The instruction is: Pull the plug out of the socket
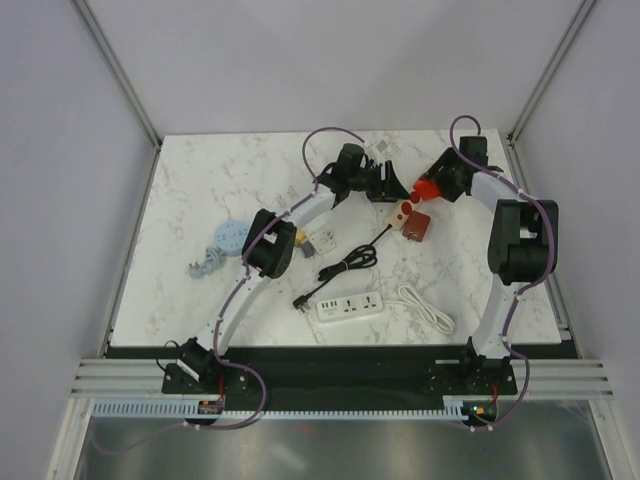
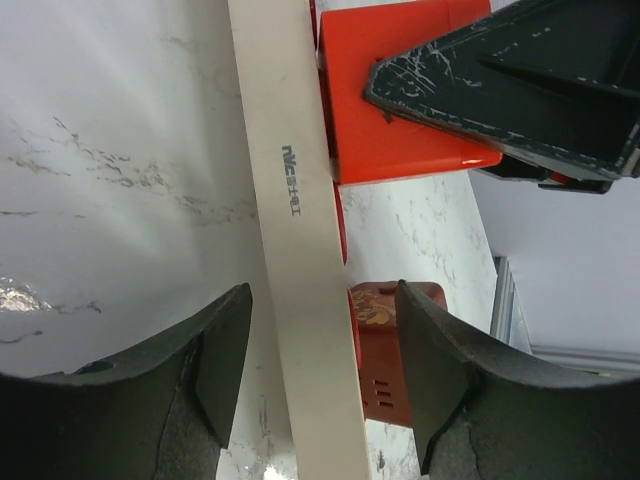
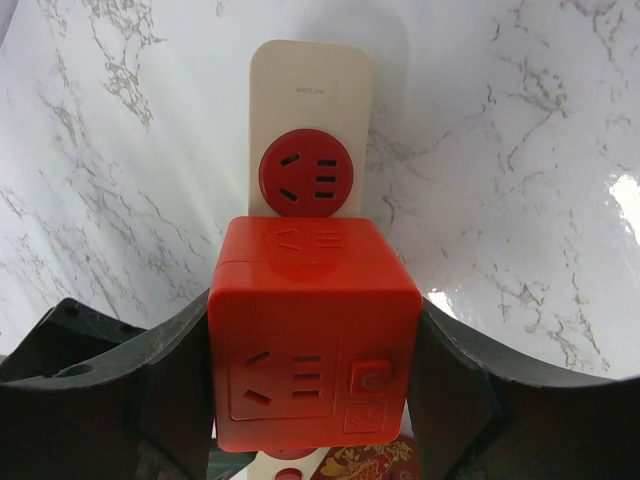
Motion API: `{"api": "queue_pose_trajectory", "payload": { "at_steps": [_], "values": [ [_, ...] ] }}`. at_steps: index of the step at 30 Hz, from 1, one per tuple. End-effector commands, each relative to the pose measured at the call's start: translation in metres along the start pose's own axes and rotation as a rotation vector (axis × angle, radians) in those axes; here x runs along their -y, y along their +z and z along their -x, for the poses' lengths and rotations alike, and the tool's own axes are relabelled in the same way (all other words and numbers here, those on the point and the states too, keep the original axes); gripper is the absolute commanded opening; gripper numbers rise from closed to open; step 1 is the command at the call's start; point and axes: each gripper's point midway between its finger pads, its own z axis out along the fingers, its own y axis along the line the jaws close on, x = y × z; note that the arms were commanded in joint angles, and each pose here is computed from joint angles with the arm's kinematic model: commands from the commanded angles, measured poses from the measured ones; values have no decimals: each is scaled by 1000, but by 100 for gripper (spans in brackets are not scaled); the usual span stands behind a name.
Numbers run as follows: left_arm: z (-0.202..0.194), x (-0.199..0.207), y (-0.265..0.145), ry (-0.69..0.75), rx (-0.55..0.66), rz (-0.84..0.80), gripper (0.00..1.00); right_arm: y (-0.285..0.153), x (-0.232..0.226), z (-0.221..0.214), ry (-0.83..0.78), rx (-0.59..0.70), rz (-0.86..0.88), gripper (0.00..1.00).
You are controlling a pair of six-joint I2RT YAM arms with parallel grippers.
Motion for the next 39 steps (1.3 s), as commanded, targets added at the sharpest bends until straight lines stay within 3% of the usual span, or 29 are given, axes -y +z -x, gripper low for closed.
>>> {"api": "queue_pose_trajectory", "payload": {
  "at_steps": [1, 8, 11, 12, 14, 15, 17, 20, 25, 30, 34, 39],
  "values": [
    [4, 13, 8, 14, 21, -41, 66, -25, -35, 0, -3, 3, 94, 0],
    [-2, 6, 12, -19, 7, -32, 56, -39, -54, 3, 2, 10, 147, 0],
    [-1, 8, 11, -21, 4, -29, 43, -43, -57, 5, 2, 18, 156, 0],
    [-1, 7, 11, -21, 7, -20, 32, -44, -58, 6, 1, 18, 160, 0],
    [-1, 2, 11, -29, 11, 8, 19, -45, -59, 3, -14, 15, 166, 0],
    [0, -1, 10, -39, 13, 25, 2, -45, -68, -5, -43, 9, 179, 0],
    [-1, -13, 9, -67, 21, 99, 2, -49, -74, -3, -89, 49, 205, 0],
    [-2, -29, 6, -102, 37, 188, 2, -63, -77, 5, -284, 238, 106, 0],
    [0, -36, 2, -114, 50, 232, 2, -77, -71, 22, -301, 326, 10, 0],
    [3, -38, -1, -113, 49, 229, 2, -67, -60, 27, -174, 208, 75, 0],
    [3, -40, -3, -119, 44, 220, 2, -60, -62, 19, 21, 10, 293, 0],
    [5, -48, -8, -147, 46, 226, 2, -67, -53, 38, 81, -2, 361, 0]
  ]
}}
